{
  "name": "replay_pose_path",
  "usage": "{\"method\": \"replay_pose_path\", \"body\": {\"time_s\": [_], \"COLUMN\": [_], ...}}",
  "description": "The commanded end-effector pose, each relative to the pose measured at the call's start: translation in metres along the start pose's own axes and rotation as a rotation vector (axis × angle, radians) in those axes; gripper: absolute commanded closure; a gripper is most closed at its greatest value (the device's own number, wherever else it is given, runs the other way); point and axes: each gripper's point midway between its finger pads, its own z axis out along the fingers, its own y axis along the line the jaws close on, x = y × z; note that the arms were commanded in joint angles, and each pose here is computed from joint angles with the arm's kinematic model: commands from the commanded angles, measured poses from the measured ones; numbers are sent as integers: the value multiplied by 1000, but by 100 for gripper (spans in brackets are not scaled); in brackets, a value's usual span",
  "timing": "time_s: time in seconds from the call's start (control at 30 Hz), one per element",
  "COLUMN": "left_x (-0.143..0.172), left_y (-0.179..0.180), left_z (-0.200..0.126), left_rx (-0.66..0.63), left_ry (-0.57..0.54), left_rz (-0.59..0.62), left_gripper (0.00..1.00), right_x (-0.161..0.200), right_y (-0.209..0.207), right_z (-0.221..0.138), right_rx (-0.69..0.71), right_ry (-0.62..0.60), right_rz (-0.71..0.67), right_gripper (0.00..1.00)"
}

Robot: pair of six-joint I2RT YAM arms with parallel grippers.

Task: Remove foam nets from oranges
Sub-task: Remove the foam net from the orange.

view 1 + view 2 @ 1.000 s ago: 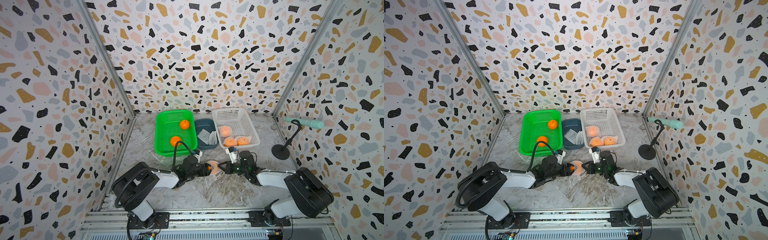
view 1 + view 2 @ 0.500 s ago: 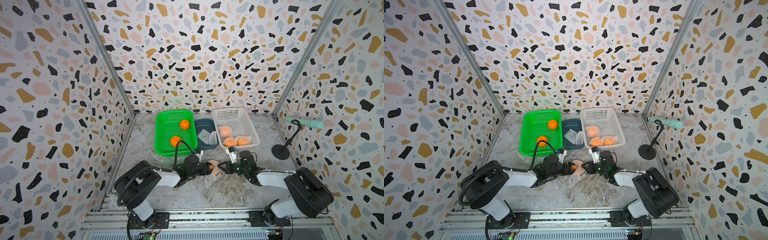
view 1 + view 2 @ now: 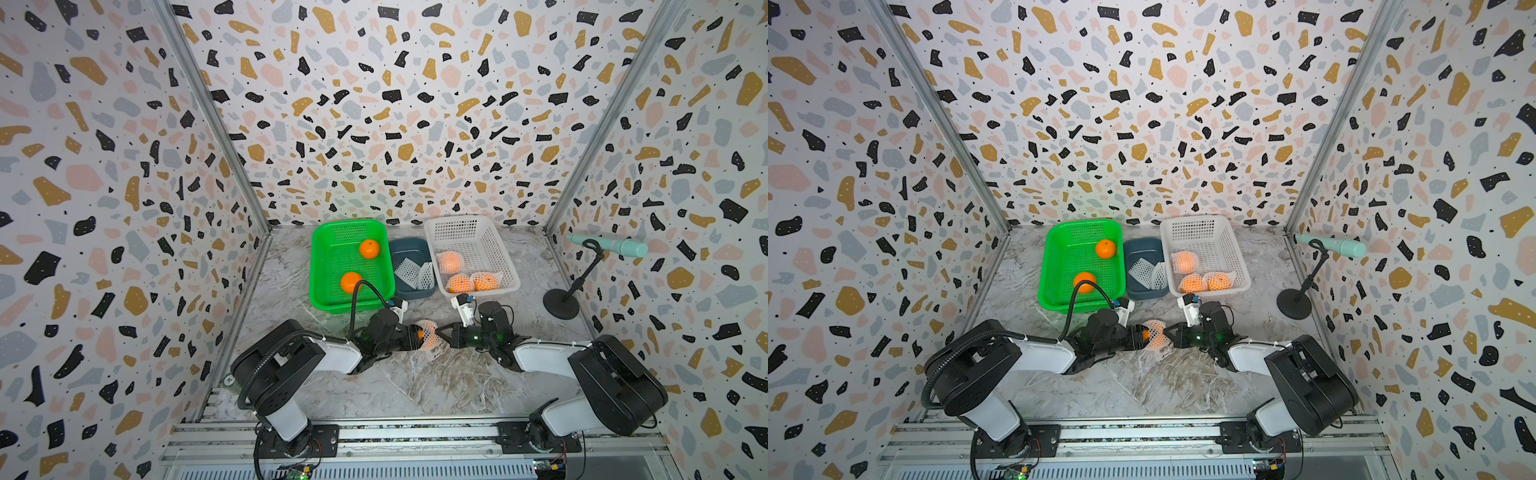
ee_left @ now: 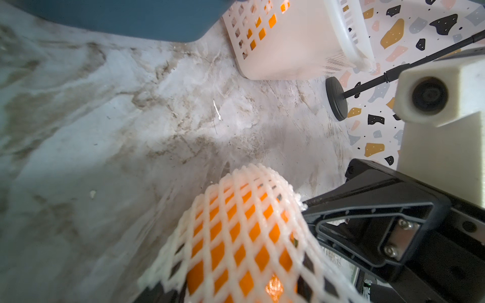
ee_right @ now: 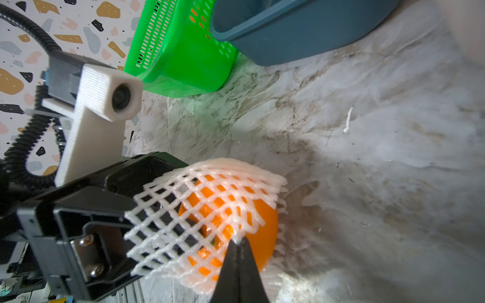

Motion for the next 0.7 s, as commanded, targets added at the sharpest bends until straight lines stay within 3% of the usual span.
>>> {"method": "replay_pose_path", "body": {"time_s": [0.0,0.67], "left_x": [-11,-22], "left_y": [-20,-38], "left_z": [-2,-26], "left_rx": [60,90], "left_ry": [-28,-68], "left_rz": [30,78], "left_gripper": [41,41], "right_x": [-4,-6], "right_y": [3,-18], "right_z": [-5,-14], "right_rx": [0,113], "right_ry": [-15,-30], "right_rz": [-13,5], "right_gripper": [99,99]}}
